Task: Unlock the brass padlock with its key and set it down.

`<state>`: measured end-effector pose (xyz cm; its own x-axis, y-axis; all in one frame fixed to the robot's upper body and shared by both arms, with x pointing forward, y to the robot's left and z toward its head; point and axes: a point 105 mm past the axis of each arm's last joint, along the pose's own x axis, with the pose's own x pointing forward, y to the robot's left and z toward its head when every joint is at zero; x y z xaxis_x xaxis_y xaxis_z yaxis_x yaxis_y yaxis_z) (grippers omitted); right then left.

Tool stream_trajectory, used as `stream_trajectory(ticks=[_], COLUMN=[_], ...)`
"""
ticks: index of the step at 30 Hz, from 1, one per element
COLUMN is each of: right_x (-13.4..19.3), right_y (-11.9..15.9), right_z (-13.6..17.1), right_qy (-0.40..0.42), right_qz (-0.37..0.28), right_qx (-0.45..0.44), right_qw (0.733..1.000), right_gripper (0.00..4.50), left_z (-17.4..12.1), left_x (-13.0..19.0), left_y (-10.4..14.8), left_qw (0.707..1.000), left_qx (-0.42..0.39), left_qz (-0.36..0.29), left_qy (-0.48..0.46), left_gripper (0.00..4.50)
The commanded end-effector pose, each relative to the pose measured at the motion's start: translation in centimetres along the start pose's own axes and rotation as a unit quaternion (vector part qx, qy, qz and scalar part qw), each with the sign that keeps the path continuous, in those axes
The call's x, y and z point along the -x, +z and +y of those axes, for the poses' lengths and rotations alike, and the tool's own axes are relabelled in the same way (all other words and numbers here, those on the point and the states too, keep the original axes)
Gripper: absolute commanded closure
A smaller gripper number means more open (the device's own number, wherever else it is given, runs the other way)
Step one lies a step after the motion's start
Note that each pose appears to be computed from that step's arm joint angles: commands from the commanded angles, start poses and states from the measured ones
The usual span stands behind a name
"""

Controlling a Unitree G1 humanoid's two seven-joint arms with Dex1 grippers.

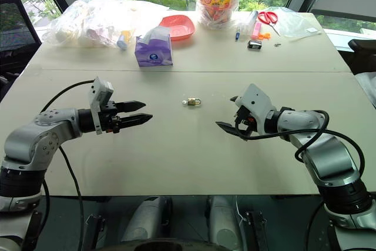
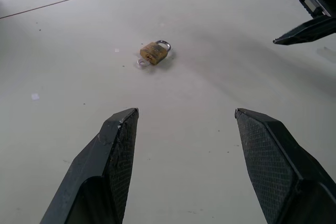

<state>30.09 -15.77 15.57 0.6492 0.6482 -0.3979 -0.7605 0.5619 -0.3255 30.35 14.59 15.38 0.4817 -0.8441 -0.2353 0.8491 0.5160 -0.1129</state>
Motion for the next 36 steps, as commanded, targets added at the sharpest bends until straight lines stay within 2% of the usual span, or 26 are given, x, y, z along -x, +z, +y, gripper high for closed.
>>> stream_trajectory(ticks=[1,3,10,16,26,27,29,33,34,36], right_x=[-0.1,-0.9,-7.5,-11.7,-14.7,-15.0,-15.3,-15.5,-15.5,-15.1], right_y=[0.8,1.2,3.2,2.9,2.1,2.1,1.9,1.5,1.4,2.2], right_z=[-0.1,-0.1,-1.6,-2.0,-1.5,-1.4,-1.2,-1.2,-1.4,-2.0], right_qy=[0.003,0.014,0.053,0.093,0.139,0.145,0.151,0.156,0.152,0.132], right_qz=[-0.010,-0.015,0.004,0.040,0.066,0.065,0.068,0.071,0.070,0.046], right_qx=[0.008,0.009,0.038,0.053,0.066,0.067,0.070,0.073,0.074,0.100], right_qw=[1.000,1.000,0.998,0.993,0.986,0.985,0.984,0.982,0.983,0.985], right_gripper=[0.00,0.00,0.00,0.00,0.00,0.55,1.32,3.50,3.83,3.80], left_z=[-0.4,-0.1,0.6,0.7,-0.7,-0.7,-0.7,-0.3,-0.2,0.4], left_x=[0.2,0.4,2.0,2.8,2.8,2.7,2.7,2.5,2.4,2.0], left_y=[1.3,1.6,1.8,2.1,0.7,0.6,0.5,0.5,0.6,0.9], left_qw=[1.000,0.999,0.992,0.991,0.995,0.995,0.996,0.996,0.997,0.998], left_qx=[-0.027,-0.037,-0.097,-0.109,-0.081,-0.080,-0.080,-0.073,-0.071,-0.060], left_qz=[-0.009,-0.006,0.070,0.069,0.051,0.050,0.050,0.042,0.037,0.018], left_qy=[-0.007,-0.006,-0.041,-0.030,-0.011,-0.011,-0.009,-0.005,-0.004,0.003], left_gripper=[1.48,1.48,1.48,1.48,1.48,1.43,1.43,1.43,1.43,1.43])
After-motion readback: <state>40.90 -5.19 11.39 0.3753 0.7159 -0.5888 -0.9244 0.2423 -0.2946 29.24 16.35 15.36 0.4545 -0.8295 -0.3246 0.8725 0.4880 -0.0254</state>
